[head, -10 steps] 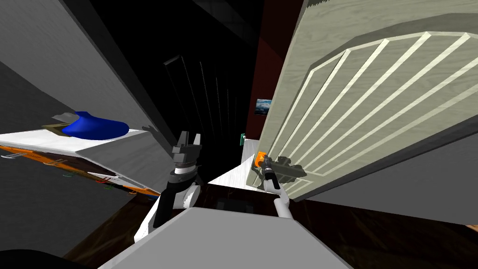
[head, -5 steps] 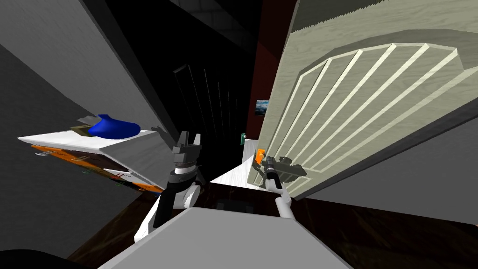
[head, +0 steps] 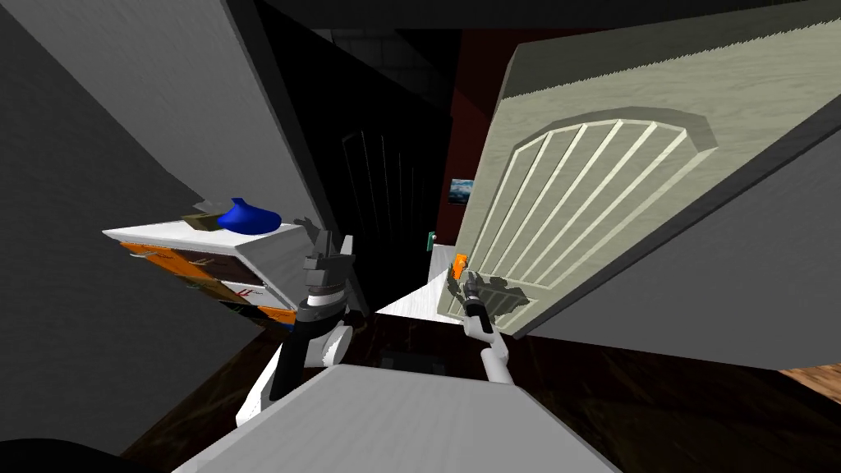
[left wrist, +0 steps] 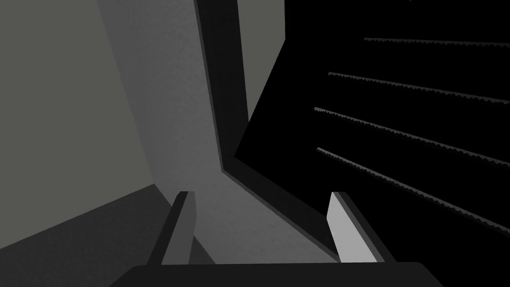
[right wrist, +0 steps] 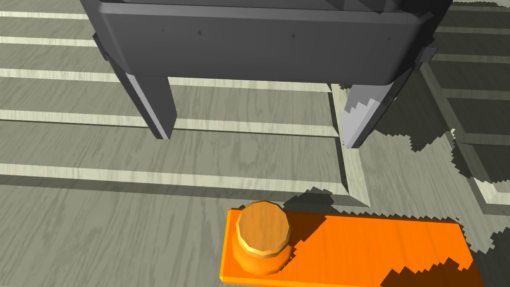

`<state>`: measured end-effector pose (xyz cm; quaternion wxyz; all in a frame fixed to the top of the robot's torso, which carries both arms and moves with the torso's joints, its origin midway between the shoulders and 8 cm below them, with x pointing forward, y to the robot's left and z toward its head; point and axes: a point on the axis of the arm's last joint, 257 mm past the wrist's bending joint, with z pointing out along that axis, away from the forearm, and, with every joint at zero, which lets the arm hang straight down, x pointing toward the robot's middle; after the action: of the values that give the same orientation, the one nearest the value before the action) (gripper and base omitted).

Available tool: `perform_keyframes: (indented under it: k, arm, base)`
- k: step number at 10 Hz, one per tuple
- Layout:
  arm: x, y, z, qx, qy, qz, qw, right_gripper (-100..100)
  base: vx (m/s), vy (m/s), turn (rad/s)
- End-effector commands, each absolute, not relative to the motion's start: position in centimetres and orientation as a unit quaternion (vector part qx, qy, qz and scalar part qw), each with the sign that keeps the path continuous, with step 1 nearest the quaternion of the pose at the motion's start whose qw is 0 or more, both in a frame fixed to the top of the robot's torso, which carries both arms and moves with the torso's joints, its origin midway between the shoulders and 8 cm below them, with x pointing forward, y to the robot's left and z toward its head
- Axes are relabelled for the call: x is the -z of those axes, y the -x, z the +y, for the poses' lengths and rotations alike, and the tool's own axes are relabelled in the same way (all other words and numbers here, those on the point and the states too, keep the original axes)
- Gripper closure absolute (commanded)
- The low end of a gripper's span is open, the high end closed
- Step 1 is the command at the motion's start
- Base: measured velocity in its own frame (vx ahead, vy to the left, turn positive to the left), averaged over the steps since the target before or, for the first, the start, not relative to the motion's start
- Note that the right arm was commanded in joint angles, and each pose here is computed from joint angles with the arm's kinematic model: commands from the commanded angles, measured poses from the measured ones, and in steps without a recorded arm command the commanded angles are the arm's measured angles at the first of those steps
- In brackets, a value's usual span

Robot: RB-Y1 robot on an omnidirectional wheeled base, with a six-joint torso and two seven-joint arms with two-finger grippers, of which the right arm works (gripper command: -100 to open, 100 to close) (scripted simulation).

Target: Push the door open

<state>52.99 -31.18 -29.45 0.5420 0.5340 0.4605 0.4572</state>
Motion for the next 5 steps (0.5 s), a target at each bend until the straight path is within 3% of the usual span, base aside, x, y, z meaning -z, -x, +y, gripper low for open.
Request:
perform_keyframes:
  k: [1, 5]
  arm:
    - [29.5, -53.0, -31.2, -0.457, -0.534, 0.461, 0.542, -100]
    - [29.4, -53.0, -32.2, -0.452, -0.531, 0.461, 0.549, -100]
  base:
    - [-0.098, 0.045, -0.013]
    - [0.158, -0.015, 0.018]
